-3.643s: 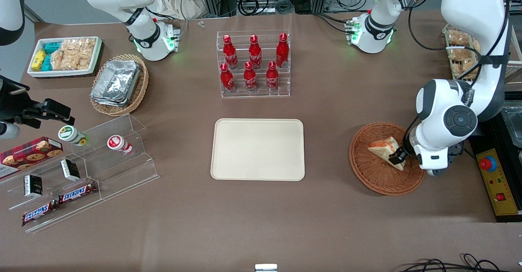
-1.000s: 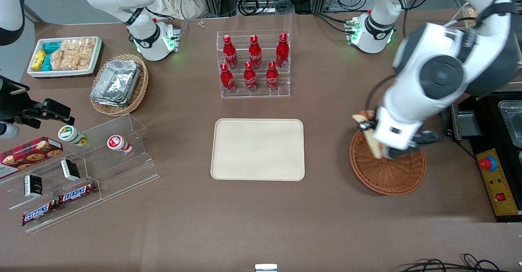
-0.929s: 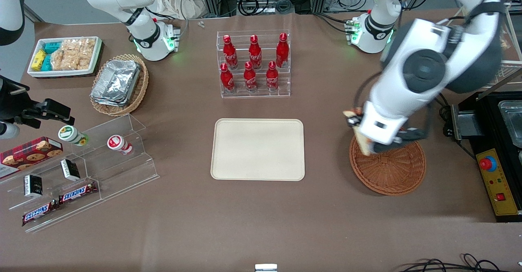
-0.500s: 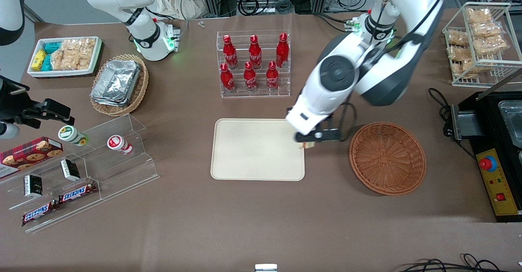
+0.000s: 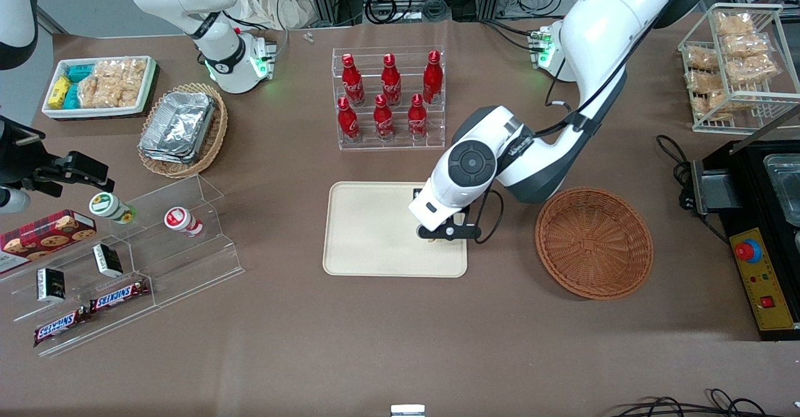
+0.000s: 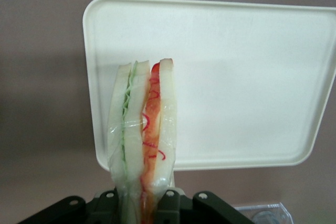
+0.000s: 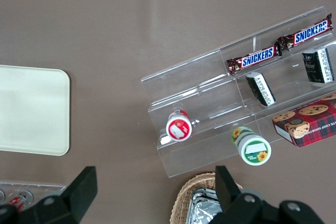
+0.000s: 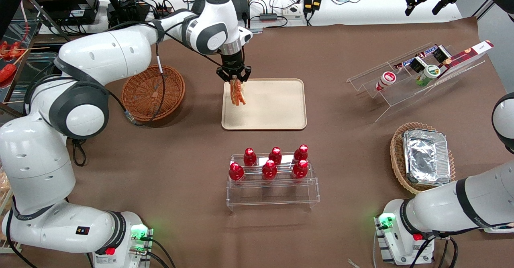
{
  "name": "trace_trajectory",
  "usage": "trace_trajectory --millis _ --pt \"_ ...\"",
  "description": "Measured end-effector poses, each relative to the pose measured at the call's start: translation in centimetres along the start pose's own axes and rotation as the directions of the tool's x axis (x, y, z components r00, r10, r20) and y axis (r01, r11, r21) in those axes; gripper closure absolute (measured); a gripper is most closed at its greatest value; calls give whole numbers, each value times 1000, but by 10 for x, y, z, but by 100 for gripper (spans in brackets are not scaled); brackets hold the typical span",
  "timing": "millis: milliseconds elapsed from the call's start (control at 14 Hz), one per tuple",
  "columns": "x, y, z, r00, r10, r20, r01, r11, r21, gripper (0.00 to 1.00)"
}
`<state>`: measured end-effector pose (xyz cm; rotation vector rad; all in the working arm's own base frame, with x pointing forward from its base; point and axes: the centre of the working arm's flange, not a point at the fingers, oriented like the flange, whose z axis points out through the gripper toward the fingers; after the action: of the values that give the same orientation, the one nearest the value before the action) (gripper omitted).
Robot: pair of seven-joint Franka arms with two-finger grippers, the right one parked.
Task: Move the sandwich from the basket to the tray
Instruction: 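Lower the sandwich onto the white tray and open the left gripper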
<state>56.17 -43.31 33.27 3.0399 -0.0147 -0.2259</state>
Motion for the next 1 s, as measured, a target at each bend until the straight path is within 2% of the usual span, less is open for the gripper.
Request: trace_trajectory --millis 143,500,857,1000 --pt "2 0 21 1000 -1 3 1 1000 29 80" --pt "4 -6 58 1000 16 24 -17 997 75 80" --pt "6 -9 84 999 34 21 -36 995 93 80" --pt "7 -10 90 999 38 20 -40 994 103 84"
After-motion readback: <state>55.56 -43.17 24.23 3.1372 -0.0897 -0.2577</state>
